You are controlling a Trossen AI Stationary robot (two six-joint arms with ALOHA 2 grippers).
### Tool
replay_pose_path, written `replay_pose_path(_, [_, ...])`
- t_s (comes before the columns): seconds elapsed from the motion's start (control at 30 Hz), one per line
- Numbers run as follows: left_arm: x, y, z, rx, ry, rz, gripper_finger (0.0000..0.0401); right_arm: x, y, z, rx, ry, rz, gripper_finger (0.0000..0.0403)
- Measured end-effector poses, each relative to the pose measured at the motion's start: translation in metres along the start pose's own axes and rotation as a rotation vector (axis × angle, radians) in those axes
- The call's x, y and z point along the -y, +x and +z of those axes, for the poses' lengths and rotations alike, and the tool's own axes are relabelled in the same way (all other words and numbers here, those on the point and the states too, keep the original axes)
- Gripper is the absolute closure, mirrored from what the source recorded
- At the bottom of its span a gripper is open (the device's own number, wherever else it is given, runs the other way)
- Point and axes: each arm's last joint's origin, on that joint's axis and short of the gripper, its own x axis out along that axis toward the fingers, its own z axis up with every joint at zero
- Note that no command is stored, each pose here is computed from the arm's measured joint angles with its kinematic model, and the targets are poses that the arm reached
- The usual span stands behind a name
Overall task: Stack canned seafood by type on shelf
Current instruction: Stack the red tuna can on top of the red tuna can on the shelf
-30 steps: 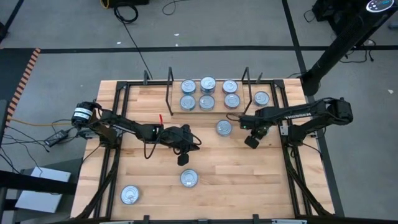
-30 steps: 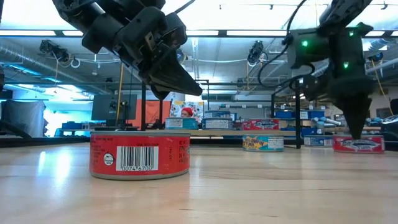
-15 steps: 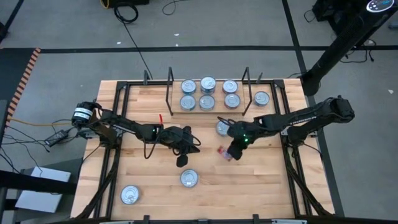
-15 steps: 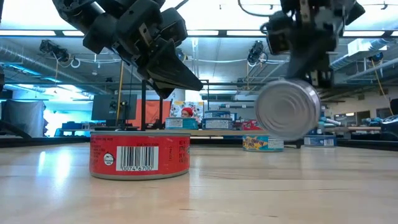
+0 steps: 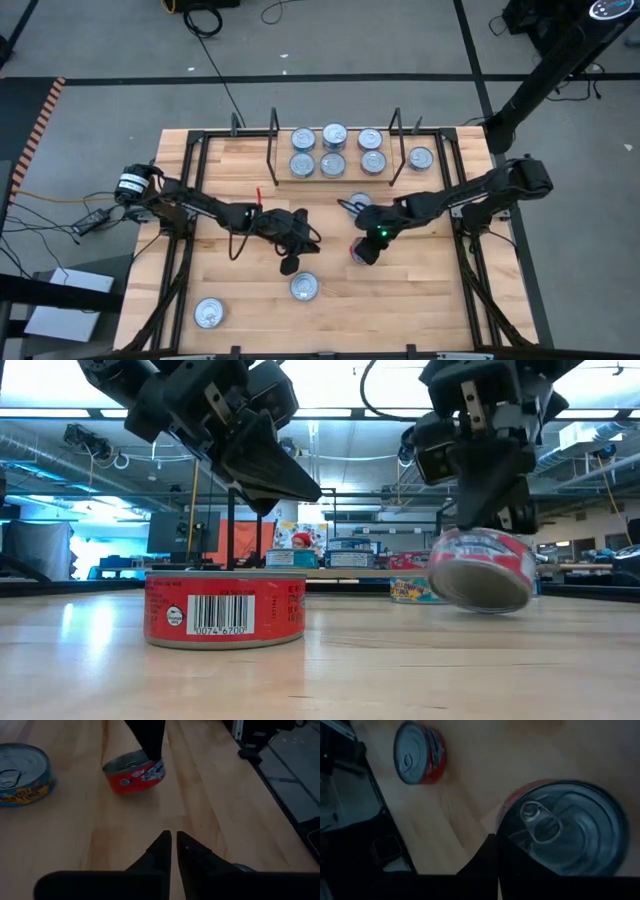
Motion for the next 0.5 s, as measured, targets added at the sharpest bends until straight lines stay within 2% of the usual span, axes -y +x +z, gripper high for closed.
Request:
replay_pose_path(0.27, [0.005,0.000,0.005,0.062,-0.070,0.001,0.0366,-0.012,-0.011,0.006,-0.045,-0.020,0.192,0.0400])
replay_pose_path(0.37, [0.004,0.000,0.007,0.088,-0.094,0.019,0.0366,-0.010,-0.015,0.007,-0.060,-0.028,0.202,0.0400])
replay_pose_path(0.5, [0.005,0.000,0.009,0.109,-0.100,0.043,0.0366,-0.008,-0.014,0.006,-0.040,-0.169,0.165,0.0393])
